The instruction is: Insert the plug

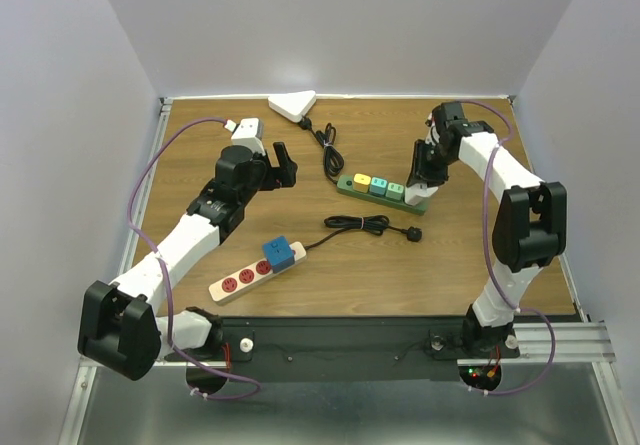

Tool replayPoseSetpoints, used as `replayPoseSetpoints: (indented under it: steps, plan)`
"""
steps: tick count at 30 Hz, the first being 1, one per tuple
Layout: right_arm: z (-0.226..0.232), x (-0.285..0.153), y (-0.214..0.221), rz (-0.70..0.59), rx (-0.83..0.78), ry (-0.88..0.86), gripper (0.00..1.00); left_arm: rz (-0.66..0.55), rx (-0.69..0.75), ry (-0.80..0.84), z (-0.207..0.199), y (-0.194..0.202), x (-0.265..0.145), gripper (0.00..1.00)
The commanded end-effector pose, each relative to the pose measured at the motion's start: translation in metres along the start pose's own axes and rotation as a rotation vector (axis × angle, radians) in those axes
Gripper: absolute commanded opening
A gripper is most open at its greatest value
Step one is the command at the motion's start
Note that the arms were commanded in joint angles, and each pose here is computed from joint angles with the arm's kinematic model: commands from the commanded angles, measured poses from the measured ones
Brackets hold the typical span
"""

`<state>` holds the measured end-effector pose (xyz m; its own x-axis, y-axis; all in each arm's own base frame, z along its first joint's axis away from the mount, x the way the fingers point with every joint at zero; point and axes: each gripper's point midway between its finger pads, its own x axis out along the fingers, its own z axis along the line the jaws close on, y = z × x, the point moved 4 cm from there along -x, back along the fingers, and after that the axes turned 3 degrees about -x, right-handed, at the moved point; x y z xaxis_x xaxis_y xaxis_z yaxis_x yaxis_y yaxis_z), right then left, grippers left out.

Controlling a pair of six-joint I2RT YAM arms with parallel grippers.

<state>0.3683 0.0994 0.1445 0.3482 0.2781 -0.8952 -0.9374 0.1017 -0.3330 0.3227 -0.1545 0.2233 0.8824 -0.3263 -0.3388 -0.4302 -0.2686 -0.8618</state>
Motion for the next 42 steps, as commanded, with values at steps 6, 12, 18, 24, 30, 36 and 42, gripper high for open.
replayPoseSetpoints:
  steps: [6,12,18,24,30,36,42]
  plan:
    - [-0.002,-0.011,0.004,0.001,-0.015,0.059,0.00,-0.048,-0.006,0.025,-0.005,-0.015,-0.001,0.99]
    - [-0.001,-0.004,0.008,0.016,-0.016,0.068,0.00,-0.046,-0.004,0.024,-0.005,-0.014,0.000,0.99]
    - [-0.006,0.006,0.014,0.043,-0.017,0.092,0.00,-0.046,-0.006,0.024,-0.004,-0.013,-0.001,0.99]
    - [-0.007,0.015,0.017,0.047,-0.011,0.096,0.00,-0.050,-0.006,0.027,-0.005,-0.015,-0.001,0.99]
    - [-0.007,0.016,0.008,0.021,-0.012,0.105,0.00,-0.049,-0.006,0.025,-0.005,-0.014,-0.001,0.99]
    - [0.001,0.009,0.000,-0.007,-0.013,0.075,0.00,-0.045,-0.005,0.023,-0.004,-0.013,0.000,0.99]
    - [0.001,0.009,-0.002,-0.010,-0.014,0.076,0.00,-0.044,-0.005,0.026,-0.005,-0.012,0.001,0.99]
